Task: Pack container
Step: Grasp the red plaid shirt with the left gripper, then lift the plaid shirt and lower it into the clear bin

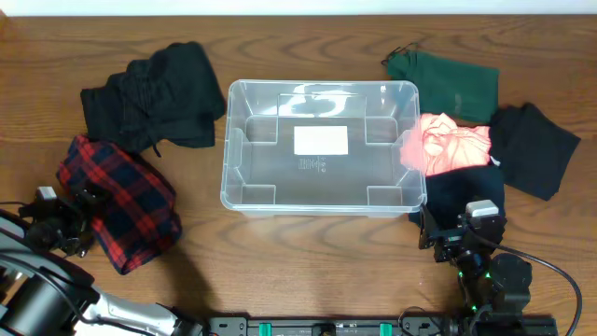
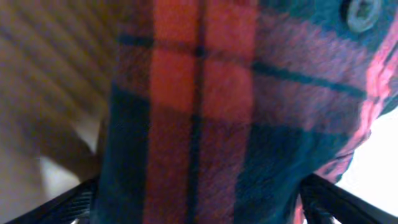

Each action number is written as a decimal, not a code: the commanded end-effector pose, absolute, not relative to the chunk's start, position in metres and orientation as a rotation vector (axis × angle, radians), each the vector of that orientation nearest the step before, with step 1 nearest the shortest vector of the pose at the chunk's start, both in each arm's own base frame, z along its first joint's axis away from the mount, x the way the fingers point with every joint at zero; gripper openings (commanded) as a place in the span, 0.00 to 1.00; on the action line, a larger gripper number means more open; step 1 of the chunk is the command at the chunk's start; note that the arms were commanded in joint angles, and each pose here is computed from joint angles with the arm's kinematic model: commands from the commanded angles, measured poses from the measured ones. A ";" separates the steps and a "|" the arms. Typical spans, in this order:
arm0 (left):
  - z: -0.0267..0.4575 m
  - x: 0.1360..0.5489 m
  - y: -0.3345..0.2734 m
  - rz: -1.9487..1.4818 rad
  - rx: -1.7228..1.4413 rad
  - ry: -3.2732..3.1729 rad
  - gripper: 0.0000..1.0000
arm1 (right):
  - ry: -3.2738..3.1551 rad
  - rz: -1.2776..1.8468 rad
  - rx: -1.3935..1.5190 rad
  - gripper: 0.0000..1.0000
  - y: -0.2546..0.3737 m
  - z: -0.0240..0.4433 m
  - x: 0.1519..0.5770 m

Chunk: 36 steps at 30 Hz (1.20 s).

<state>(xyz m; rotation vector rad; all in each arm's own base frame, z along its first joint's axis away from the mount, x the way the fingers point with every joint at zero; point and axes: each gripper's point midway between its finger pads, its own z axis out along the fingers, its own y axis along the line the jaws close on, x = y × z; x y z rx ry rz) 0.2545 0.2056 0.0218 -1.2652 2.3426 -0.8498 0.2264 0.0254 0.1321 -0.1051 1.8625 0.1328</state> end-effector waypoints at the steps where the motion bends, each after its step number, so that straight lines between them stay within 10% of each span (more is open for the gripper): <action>1: 0.014 0.257 0.205 -0.872 -1.237 2.351 0.81 | 1.864 0.135 -0.091 0.99 0.024 0.131 0.226; 9: 0.015 0.257 0.202 -0.890 -1.248 2.349 0.12 | 1.864 0.135 -0.091 0.99 0.024 0.131 0.226; 24: 0.199 0.298 0.148 -1.108 -0.808 2.048 0.06 | 1.864 0.135 -0.091 0.99 0.024 0.131 0.226; 36: 0.365 0.309 -0.016 -1.154 -0.121 1.922 0.06 | 1.864 0.135 -0.091 0.99 0.024 0.131 0.226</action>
